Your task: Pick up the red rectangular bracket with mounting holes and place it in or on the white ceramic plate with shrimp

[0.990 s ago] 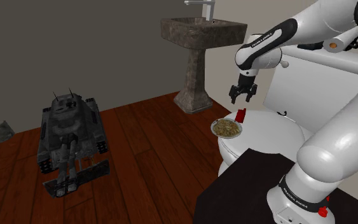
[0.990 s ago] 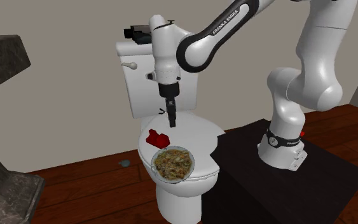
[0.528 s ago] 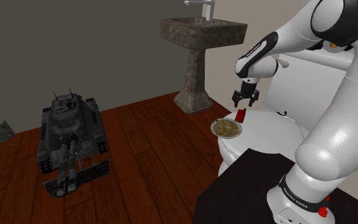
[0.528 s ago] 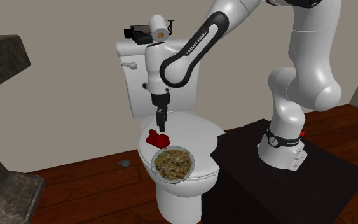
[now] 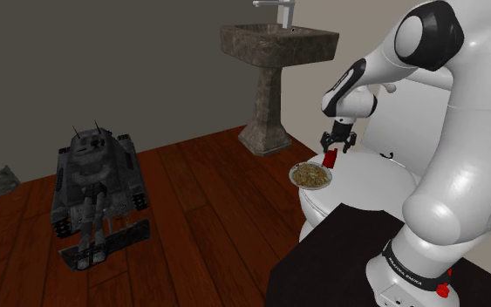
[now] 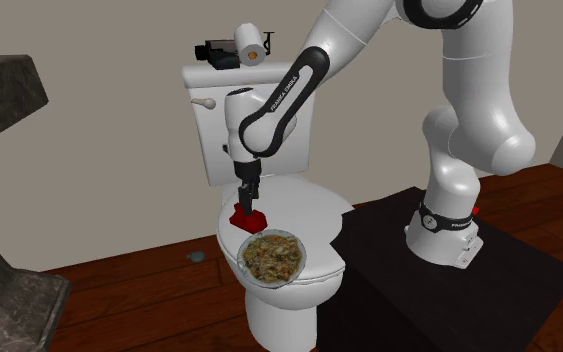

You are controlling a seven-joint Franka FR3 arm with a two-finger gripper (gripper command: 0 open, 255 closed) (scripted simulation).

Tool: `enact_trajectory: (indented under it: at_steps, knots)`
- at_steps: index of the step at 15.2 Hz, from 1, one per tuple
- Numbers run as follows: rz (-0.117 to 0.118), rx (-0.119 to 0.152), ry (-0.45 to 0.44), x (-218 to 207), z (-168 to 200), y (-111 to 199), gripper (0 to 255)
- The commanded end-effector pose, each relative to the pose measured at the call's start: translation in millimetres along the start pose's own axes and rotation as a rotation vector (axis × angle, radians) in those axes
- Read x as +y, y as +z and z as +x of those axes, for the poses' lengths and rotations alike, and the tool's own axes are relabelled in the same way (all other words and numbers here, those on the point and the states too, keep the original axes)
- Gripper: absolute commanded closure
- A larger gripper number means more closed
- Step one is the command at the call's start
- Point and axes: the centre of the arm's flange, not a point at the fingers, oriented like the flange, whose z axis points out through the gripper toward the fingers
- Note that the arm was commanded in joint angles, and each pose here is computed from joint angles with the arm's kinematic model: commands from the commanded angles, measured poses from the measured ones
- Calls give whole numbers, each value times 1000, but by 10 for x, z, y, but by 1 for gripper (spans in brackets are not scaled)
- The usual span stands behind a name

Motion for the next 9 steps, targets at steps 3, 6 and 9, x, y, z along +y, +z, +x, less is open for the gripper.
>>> enact_trajectory:
  at_steps: [3,6,9]
  knots:
    - [0,0,1,-5,-10,255,0]
    - [0,0,1,-5,-10,255,0]
    - [0,0,1,-5,-10,255,0]
